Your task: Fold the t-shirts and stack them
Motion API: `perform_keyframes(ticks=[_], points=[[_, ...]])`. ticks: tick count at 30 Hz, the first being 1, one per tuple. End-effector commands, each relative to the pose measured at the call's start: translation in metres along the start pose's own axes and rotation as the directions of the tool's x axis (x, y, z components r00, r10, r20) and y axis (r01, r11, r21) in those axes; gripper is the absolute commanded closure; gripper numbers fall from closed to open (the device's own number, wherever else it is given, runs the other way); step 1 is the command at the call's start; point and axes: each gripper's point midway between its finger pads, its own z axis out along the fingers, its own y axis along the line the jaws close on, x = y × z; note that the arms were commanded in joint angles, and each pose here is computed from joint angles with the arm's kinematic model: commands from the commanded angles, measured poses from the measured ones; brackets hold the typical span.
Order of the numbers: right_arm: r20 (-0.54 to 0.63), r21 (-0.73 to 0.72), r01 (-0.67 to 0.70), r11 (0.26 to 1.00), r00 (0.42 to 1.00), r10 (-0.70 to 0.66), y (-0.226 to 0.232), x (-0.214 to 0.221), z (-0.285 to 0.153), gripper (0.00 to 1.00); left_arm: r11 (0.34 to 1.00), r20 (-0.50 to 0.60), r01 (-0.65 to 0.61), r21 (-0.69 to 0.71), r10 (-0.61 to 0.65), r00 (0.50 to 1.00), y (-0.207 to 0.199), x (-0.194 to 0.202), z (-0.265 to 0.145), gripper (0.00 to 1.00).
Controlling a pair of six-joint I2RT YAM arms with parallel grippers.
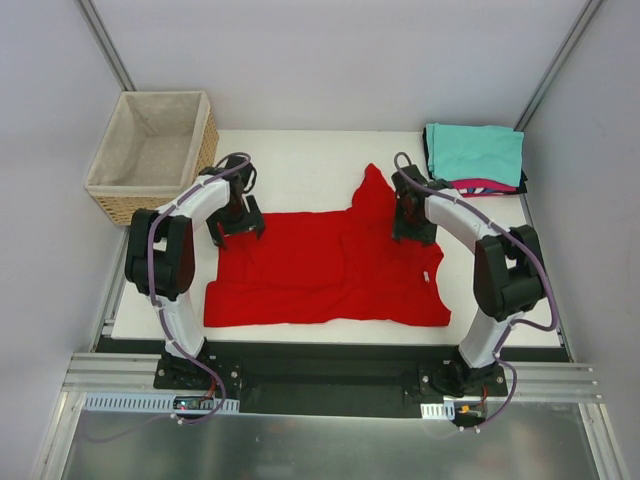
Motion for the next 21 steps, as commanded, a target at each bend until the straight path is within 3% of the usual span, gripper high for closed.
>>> perform_keyframes(ticks=[1, 12, 21], points=[[0.004, 0.0, -0.023, 1.0, 1.0, 0.023, -0.006, 0.007, -0.008, 0.41, 0.999, -0.043, -0.018, -0.036, 0.016, 0.999, 0.006, 0.01, 0.001, 0.13], [-0.036, -0.019, 0.005, 1.0, 0.999, -0.006, 0.01, 0.02, 0.003, 0.42, 0.997, -0.035, -0.019, -0.076, 0.016, 0.999, 0.016, 0.013, -0.001, 0.13], [-0.044, -0.027, 0.043, 0.999, 0.998, -0.044, 0.027, 0.02, 0.005, 0.42, 1.0, -0.063, -0.027, -0.009, 0.027, 0.998, 0.0, 0.02, -0.008, 0.13]])
